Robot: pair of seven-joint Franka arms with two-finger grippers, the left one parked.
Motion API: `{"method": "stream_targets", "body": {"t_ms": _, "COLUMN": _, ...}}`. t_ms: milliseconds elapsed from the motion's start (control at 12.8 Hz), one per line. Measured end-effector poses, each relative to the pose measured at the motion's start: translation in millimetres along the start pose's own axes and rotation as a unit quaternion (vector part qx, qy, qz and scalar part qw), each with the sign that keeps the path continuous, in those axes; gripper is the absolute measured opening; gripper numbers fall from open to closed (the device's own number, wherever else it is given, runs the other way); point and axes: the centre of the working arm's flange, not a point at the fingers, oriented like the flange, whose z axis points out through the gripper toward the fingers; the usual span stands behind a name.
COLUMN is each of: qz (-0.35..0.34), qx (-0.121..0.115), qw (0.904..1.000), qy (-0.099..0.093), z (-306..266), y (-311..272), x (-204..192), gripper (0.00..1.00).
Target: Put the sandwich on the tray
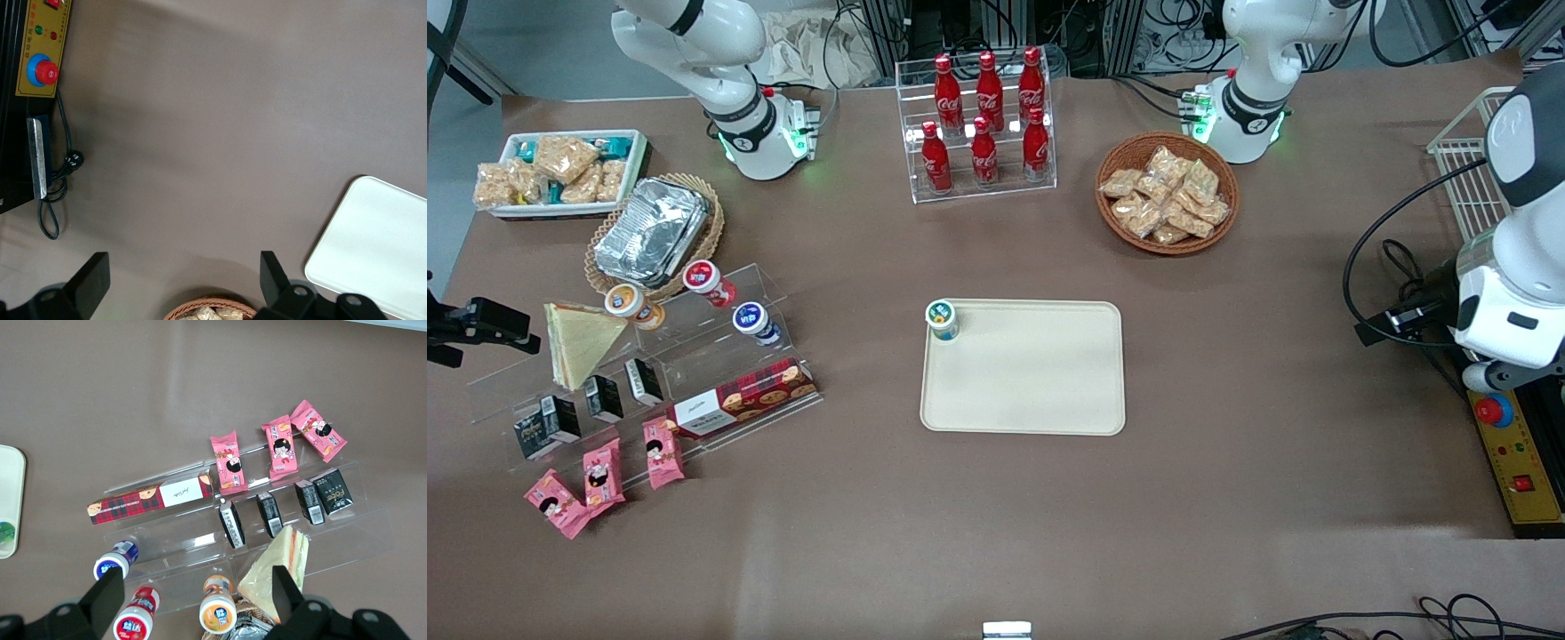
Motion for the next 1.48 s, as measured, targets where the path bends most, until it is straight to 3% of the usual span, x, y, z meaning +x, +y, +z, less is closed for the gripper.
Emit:
{"method": "stream_targets", "body": {"t_ms": 859, "qz": 0.006, "qx": -0.001, "qw": 1.0, "qy": 0.003, "z": -5.3, "y": 3.9, "x": -3.6, "gripper": 0.99}}
{"method": "stream_targets", "body": {"t_ms": 1094, "qz": 0.015, "qx": 0.001, "qw": 0.9999, "qy": -0.003, "z": -4.5, "y": 3.9, "x": -5.4, "gripper": 0.99}}
{"method": "stream_targets", "body": {"t_ms": 1484, "qz": 0.094, "qx": 0.003, "qw": 0.995, "qy": -0.033, "z": -12.8, "y": 25.0, "x": -28.8, "gripper": 0.99}}
